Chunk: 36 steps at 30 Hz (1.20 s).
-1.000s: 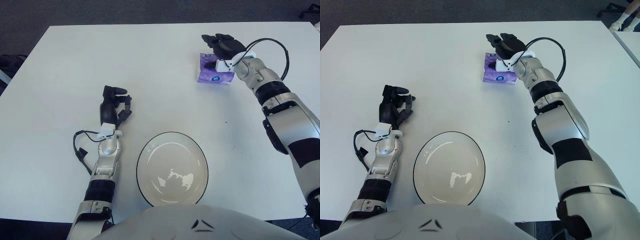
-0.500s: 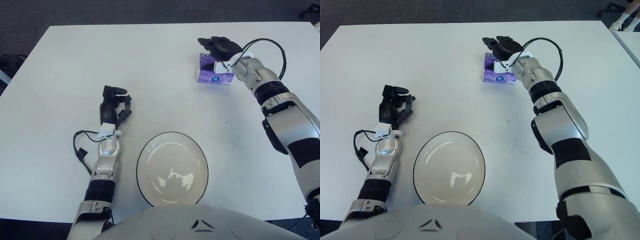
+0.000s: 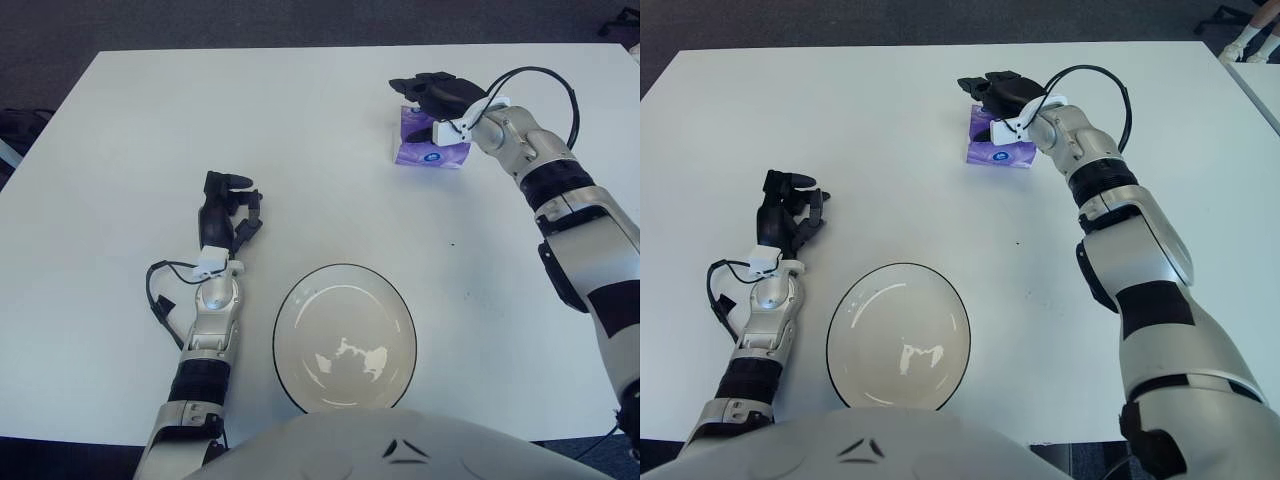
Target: Put the tissue paper into the plate.
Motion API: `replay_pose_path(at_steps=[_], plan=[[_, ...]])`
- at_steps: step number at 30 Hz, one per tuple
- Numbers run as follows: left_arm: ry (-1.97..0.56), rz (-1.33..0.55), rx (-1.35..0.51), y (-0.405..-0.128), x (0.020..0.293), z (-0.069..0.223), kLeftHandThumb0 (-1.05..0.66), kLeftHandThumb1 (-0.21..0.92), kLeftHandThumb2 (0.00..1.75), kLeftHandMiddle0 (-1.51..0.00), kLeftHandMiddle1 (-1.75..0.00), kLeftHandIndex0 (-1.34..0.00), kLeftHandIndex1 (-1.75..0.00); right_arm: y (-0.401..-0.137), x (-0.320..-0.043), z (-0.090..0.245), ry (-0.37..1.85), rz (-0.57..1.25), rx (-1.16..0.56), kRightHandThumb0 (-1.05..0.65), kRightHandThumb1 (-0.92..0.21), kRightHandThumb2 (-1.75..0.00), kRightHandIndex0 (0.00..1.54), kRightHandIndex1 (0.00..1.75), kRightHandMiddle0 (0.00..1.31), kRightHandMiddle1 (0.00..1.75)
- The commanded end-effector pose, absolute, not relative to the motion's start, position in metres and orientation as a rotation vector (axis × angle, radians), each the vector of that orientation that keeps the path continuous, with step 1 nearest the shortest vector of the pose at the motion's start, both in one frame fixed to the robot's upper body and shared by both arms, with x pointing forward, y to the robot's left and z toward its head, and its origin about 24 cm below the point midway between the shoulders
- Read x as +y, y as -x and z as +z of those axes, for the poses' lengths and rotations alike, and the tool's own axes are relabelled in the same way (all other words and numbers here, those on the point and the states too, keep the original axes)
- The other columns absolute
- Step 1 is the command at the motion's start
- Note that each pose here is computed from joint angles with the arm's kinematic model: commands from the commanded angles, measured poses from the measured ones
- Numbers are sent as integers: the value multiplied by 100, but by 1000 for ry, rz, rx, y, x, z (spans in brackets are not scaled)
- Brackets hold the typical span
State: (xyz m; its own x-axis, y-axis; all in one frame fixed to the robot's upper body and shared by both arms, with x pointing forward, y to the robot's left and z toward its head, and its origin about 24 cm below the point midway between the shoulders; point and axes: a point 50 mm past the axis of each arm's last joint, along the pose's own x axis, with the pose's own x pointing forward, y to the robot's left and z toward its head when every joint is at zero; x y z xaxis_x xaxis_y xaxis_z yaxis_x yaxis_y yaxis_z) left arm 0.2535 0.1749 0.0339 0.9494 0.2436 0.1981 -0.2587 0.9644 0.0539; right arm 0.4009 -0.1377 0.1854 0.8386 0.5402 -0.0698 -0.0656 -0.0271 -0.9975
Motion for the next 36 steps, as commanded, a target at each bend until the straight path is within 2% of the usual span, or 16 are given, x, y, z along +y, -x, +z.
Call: replay_pose_path(at_steps=[1,10,15,36], plan=[[-83,243,165,-212,166,-41,-35,84,64,-49,-134,-23,-175,-393,-147,188,1512,519,-402,-105,-89,-30,0,0,0,0],[-73,246,161,-212,166,-41,-35,86,62,-50,-135,-22,-175,-384,-150,191,1446,562,-455,-105,-91,-28,0,0,0,0],[-74,246,160,-212,166,-41,-35,83,66,-51,-135,-24,-175,-383,-152,191,1438,580,-438,-105,-90,-27,0,0,0,0],[-60,257,168,-209,168,-43,-36,82,68,-50,-135,-25,-175,-405,-155,147,1465,505,-118,-105,-83,-21,0,0,0,0]])
